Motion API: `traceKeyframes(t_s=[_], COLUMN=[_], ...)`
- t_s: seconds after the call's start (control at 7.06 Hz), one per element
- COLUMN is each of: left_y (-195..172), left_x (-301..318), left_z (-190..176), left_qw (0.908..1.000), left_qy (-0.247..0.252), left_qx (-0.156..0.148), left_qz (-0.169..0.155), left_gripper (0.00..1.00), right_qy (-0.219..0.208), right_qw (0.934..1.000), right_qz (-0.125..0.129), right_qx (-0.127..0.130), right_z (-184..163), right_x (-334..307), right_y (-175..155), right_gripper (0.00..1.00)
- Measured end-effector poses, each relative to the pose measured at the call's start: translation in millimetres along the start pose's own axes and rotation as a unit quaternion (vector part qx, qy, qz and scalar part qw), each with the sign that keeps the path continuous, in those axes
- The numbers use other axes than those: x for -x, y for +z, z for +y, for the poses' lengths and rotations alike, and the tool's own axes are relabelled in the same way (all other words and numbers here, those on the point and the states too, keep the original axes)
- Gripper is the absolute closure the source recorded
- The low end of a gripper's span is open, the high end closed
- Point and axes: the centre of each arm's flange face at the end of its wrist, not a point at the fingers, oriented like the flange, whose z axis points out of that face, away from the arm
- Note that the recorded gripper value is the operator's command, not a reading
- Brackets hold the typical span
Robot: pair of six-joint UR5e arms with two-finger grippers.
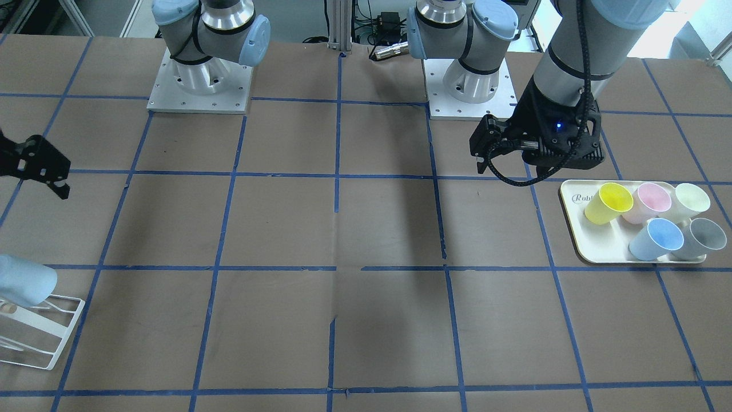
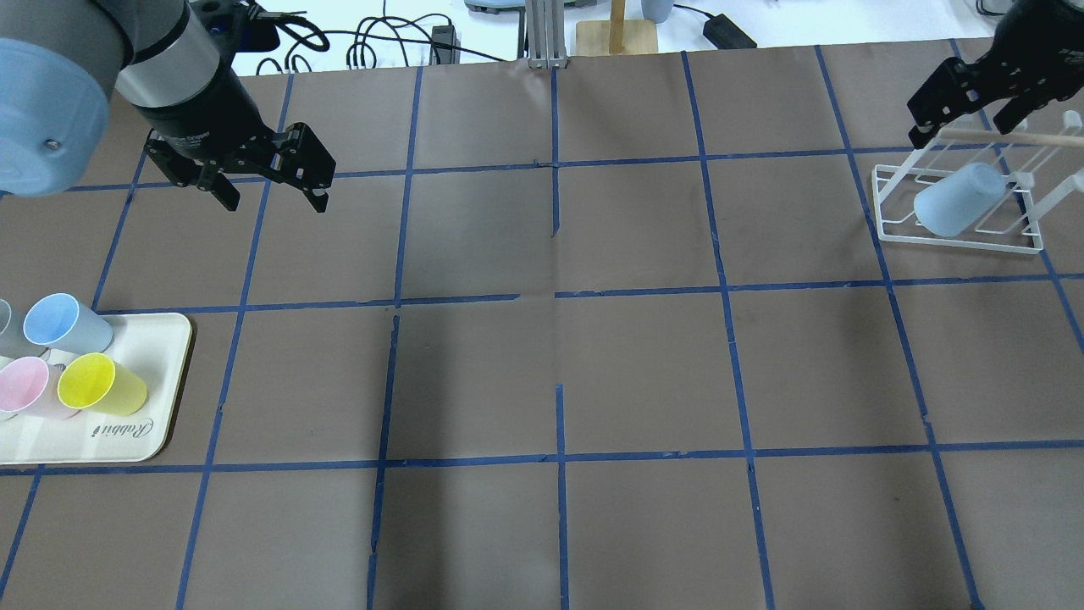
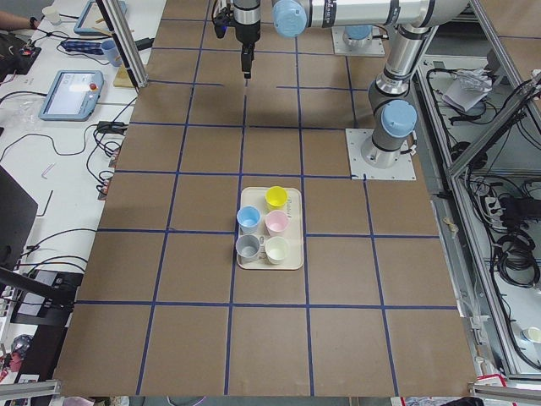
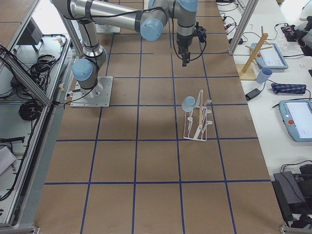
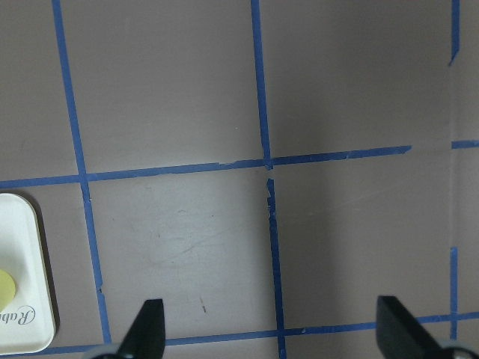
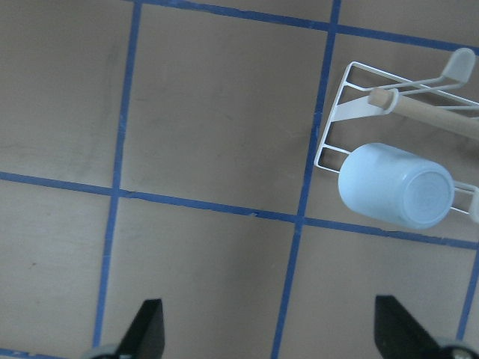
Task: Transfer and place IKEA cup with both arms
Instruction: 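Move the right gripper down to the light blue cup on the wire rack, then close the right gripper on the light blue cup's base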
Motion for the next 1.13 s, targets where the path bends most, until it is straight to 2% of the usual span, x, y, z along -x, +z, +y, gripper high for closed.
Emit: traceKeyframes(t_s=[0.42, 0.71, 1.13], left_y=[-3, -3, -2], left_x=[-1, -1, -1], left_z=[1, 1, 0], left_qw=[1.0, 1.0, 1.0], left_qy=[0.0, 0.001, 0.0], left_qx=[-0.003, -0.004, -0.003], left_qz=[0.003, 0.003, 0.003], left_gripper=[0.0, 0.0, 0.0], right_qy=[-0.033, -0.057, -0.063], right_qw=[0.9994, 0.9984, 0.9979], right_qz=[-0.008, -0.001, 0.006], right_qx=[0.011, 0.002, -0.006], right_z=[-7, -8, -13], right_x=[-88, -104, -111], right_y=[72, 98, 122], right_gripper=[0.0, 0.0, 0.0])
